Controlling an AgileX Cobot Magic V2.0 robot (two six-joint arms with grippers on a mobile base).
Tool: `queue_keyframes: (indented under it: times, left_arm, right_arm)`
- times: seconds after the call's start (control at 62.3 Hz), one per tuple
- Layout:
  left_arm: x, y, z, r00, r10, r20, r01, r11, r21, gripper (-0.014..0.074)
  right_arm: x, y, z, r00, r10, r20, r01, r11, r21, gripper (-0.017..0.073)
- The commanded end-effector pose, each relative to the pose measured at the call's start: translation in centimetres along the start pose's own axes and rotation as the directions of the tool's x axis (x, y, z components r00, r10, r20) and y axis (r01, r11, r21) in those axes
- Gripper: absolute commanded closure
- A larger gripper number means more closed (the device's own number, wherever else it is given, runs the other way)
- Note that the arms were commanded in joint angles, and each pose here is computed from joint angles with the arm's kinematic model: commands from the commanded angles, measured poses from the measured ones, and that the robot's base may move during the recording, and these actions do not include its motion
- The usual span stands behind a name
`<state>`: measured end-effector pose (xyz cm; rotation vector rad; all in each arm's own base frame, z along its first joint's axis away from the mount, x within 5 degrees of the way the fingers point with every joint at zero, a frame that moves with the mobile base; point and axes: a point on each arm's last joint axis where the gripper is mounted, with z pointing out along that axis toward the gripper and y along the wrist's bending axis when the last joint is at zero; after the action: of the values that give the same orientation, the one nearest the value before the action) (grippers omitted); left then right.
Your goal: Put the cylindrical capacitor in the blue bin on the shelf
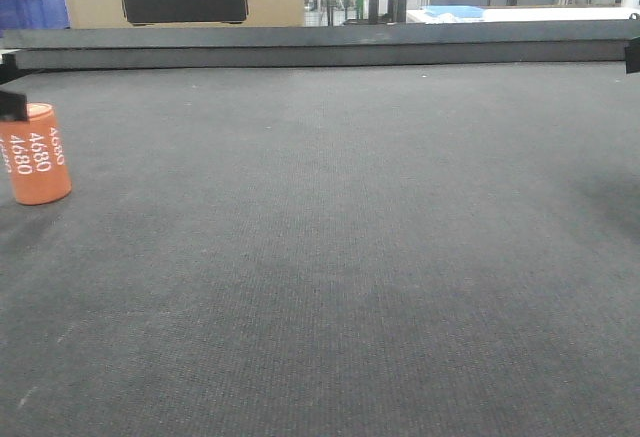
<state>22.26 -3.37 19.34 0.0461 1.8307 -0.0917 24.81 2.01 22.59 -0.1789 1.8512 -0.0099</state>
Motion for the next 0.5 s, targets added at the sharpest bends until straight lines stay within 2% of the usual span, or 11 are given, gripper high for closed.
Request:
queue_keyframes:
  times: [0.0, 0.16, 0.481]
  left_arm:
    - [0.0, 0.0, 0.9, 0.998, -0.005, 0.066, 0.007, 1.0, -0.017, 0.0004]
    - [0.3, 0.1, 2.3, 0.988, 0.003, 0.152, 0.003, 0.999, -0.041, 0.0004]
    - [0.5, -0.2, 6.2, 0.991, 0.004, 0.132, 0.002, 0.999, -0.046, 0.0004]
  right_arm:
    - [-0.6, 0.0, -0.1, 0.999, -0.01, 0.037, 0.01, 1.0, -0.001, 0.0713]
    - [-0.6, 0.0, -0.1, 0.999, -0.01, 0.037, 0.01, 1.0, -0.001, 0.0713]
    - [-0.6, 0.0, -0.1, 0.999, -0.01, 0.037, 0.01, 1.0, -0.001, 0.0713]
